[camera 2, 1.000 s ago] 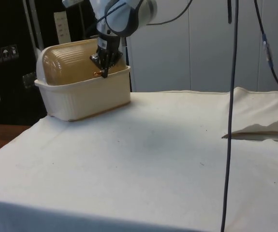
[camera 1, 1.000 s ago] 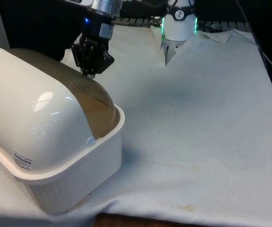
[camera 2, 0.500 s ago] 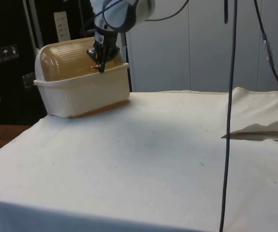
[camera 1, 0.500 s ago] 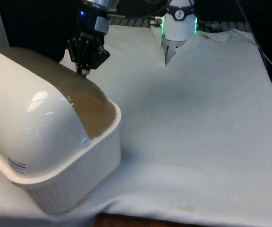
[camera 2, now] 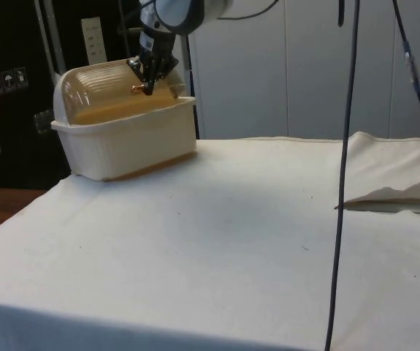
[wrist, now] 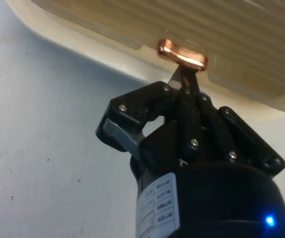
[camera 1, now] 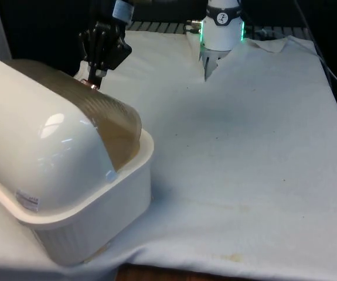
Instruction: Open the lid, then close it.
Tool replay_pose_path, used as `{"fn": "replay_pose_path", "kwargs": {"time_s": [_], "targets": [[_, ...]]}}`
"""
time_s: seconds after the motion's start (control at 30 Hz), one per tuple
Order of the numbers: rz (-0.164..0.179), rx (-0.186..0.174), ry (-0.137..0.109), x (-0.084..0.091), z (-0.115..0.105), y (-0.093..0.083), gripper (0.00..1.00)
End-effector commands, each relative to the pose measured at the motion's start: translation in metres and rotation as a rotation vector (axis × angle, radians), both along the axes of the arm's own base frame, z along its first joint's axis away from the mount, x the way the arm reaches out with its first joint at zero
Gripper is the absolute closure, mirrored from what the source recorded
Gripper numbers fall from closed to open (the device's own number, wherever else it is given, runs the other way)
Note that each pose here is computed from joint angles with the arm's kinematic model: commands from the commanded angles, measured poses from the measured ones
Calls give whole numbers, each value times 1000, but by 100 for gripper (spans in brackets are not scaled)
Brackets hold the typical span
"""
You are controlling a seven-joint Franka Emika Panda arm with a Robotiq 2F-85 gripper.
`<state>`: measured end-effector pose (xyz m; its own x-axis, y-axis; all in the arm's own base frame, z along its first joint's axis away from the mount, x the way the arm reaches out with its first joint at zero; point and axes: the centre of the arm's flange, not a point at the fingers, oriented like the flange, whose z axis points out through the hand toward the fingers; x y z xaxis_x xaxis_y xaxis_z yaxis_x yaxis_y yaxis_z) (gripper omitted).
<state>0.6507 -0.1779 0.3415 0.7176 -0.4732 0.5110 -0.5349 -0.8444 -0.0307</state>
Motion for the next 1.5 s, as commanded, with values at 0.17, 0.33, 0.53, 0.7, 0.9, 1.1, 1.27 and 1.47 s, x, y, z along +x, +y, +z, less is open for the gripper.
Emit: {"fn": "replay_pose_path", "kwargs": {"time_s": [0.17,0.33,0.53,0.7,0.9,1.1,1.27,1.47], "targets": [[-27,2,-41,2,18,-3,100],[-39,6,-58,3,26,-3,100],[-55,10,-77,7,32,-5,100],[-69,14,-88,12,31,-4,100],[-90,21,-97,18,25,-5,100],[-110,26,-116,22,30,-7,100],[-120,28,-127,24,36,-8,100],[-125,38,-136,26,41,-7,100]]}}
